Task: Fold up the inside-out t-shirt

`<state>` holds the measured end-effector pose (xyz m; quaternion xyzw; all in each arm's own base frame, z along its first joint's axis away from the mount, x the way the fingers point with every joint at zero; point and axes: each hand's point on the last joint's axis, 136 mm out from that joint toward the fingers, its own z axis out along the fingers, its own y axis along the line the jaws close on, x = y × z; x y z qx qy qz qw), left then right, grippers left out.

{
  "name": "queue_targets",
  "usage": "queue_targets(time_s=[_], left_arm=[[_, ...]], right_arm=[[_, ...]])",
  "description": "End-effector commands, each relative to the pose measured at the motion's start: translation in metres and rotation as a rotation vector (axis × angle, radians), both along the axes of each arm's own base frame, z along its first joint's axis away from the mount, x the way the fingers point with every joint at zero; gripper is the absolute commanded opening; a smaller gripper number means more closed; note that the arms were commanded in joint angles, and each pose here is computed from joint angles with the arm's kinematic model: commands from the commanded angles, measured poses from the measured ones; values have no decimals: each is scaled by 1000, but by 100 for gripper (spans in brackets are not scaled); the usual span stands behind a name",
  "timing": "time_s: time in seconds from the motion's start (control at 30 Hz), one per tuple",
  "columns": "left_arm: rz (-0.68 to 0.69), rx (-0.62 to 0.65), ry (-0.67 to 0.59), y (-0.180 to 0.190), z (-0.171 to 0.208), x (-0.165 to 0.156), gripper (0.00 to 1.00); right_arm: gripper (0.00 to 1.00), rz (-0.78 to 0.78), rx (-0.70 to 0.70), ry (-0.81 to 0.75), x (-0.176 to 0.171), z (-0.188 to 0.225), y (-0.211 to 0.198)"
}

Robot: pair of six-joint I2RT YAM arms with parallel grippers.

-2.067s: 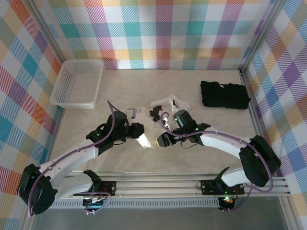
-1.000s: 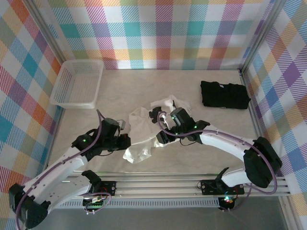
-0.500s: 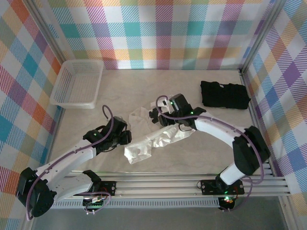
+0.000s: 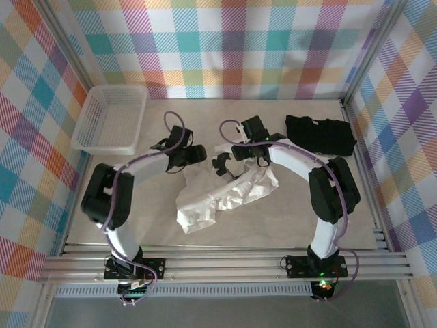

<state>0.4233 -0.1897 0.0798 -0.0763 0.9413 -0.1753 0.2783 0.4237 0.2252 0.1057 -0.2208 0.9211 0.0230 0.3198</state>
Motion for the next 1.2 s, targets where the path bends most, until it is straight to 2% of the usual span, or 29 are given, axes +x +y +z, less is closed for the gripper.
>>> queue_targets(time_s=[0.0, 0.07, 0.13, 0.27, 0.3, 0.37, 0.43, 0.5, 0.63, 0.7, 0.77, 0.83, 0.93, 1.03, 1.17], left_arm=[[-57, 3, 16, -14, -10, 22, 66], [-57, 22, 46, -16, -23, 29, 61], [-62, 22, 60, -19, -32, 34, 50], [-62, -1, 26, -22, -22, 53, 20], [-62, -12, 0, -21, -11, 59, 10], [-66, -42, -64, -20, 21, 71, 0], [-69, -85, -153, -18, 66, 80, 0], [-84, -144, -284, -15, 133, 77, 0], [-139, -277, -538, -12, 252, 33, 0], [-170, -354, -637, -8, 287, -5, 0], [-191, -393, -689, -2, 298, -39, 0], [-201, -401, -690, 3, 285, -67, 0], [-235, -371, -589, 6, 224, -100, 0], [-247, -344, -453, 9, 158, -120, 0], [-237, -333, -321, 11, 103, -137, 0]], right_arm=[[81, 33, -40, 69, -1, -21, 2], [76, 42, -24, 95, 1, -30, 7], [63, 42, -14, 98, 6, -31, 8], [32, 51, 35, 7, 23, 0, 13], [24, 62, 55, -31, 28, 15, 16], [13, 83, 82, -108, 35, 45, 18], [5, 108, 97, -216, 40, 87, 16], [1, 128, 122, -347, 37, 137, 11], [0, 177, 191, -547, 2, 212, -1], [0, 184, 231, -593, -24, 228, -12], [6, 158, 268, -578, -48, 220, -24], [14, 103, 325, -508, -70, 192, -35], [30, 15, 384, -322, -103, 122, -48], [46, -2, 389, -173, -132, 62, -51], [55, 113, 428, -127, -149, 48, -25]])
